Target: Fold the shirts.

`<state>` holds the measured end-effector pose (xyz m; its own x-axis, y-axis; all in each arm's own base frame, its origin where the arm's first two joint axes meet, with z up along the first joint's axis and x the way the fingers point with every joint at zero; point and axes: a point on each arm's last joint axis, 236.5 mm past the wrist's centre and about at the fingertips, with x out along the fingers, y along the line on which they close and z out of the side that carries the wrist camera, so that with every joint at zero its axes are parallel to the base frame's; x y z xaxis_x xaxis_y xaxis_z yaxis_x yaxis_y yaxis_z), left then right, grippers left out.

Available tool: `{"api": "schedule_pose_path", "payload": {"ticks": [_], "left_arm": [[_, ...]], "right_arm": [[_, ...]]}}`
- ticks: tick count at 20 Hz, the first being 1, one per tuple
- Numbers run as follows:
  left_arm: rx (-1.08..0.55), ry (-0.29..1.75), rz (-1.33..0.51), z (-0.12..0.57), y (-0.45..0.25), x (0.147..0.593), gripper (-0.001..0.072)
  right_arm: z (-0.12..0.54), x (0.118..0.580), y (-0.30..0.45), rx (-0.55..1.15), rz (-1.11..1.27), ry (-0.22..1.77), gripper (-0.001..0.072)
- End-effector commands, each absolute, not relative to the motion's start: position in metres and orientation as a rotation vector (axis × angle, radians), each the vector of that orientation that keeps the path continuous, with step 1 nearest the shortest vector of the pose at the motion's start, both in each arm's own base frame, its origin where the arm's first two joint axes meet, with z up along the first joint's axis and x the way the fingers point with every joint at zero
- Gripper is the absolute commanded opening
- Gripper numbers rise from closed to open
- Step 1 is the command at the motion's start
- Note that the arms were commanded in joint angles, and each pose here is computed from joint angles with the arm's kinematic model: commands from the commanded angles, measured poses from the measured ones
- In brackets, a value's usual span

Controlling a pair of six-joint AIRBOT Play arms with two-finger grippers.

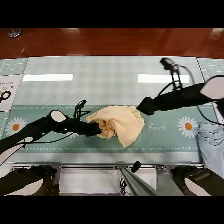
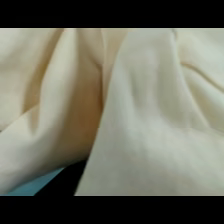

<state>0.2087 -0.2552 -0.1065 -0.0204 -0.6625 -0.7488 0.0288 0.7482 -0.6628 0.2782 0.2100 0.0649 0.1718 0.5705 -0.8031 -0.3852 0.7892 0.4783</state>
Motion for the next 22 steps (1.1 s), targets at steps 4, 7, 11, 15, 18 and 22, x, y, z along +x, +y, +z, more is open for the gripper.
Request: {"api": "schedule_pose_path", "payload": {"ticks": [4,7,11,15,18,22], "left_arm": [[-0.539,1.528,-0.62,-0.104,-0.258,0.202,0.0021],[-0.536,1.545,-0.637,-0.103,-0.259,0.197,0.0021],[-0.537,1.545,-0.636,-0.103,-0.259,0.197,0.0021],[-0.537,1.545,-0.635,-0.103,-0.259,0.197,0.0021],[-0.537,1.546,-0.636,-0.103,-0.259,0.197,0.0021],[-0.537,1.542,-0.634,-0.103,-0.258,0.198,0.0021]], "right_arm": [[0.015,0.245,0.286,-0.088,1.013,1.236,0.0612],[0.017,0.269,0.301,-0.171,0.974,1.077,0.0612],[0.027,0.291,0.309,-0.121,0.927,0.992,0.0609],[0.011,0.286,0.315,-0.074,0.937,1.058,0.0597],[0.002,0.273,0.321,-0.055,0.978,1.116,0.0597],[0.008,0.267,0.329,-0.032,1.029,1.108,0.0598]]}}
